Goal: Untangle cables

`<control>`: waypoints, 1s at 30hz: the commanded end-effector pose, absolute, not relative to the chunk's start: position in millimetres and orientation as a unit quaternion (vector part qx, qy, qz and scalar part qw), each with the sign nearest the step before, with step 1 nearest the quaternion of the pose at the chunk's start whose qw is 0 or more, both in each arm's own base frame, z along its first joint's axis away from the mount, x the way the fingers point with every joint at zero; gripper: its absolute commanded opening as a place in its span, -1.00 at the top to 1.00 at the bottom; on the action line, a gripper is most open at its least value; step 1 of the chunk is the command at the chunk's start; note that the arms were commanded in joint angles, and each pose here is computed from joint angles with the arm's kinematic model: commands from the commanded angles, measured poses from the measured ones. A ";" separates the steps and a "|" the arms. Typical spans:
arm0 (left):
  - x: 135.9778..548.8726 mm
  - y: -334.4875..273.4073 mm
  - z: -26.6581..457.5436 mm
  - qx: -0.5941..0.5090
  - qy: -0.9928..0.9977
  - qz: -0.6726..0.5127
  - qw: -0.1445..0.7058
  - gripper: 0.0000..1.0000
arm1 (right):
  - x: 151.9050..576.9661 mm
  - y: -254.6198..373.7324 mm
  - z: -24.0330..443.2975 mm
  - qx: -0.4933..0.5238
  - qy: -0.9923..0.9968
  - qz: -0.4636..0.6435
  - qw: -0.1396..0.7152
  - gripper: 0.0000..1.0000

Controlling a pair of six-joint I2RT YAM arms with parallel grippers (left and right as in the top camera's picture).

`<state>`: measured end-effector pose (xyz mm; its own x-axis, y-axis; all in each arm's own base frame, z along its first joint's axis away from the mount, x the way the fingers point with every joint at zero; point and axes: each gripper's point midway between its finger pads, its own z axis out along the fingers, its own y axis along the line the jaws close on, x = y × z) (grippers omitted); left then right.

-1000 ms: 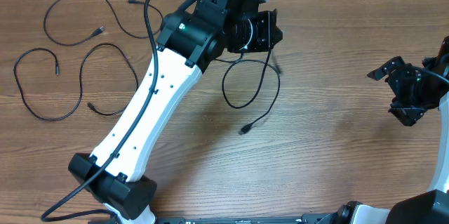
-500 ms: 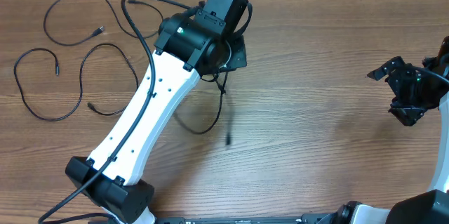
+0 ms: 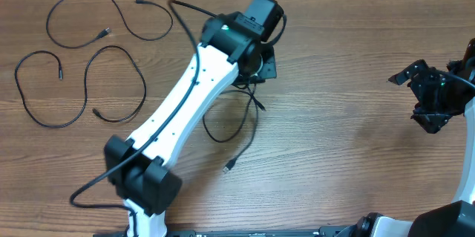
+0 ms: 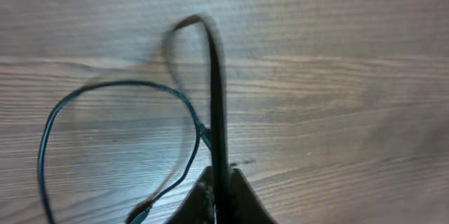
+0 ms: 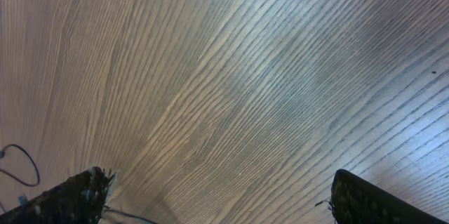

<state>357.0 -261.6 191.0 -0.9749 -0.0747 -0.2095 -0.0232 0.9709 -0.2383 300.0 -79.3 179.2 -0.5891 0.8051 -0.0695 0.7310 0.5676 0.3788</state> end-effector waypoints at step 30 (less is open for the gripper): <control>329.4 -172.7 115.5 -0.025 0.996 -0.052 -0.069 -0.99 | 302.8 -81.4 186.9 0.434 0.878 0.156 0.132 -1.00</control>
<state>334.5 -167.5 106.7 -0.9877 -0.0623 0.1434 -0.0727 0.9950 -0.0686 299.9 -79.2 179.2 -0.5891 0.8051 -0.0688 0.7313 0.5675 0.3785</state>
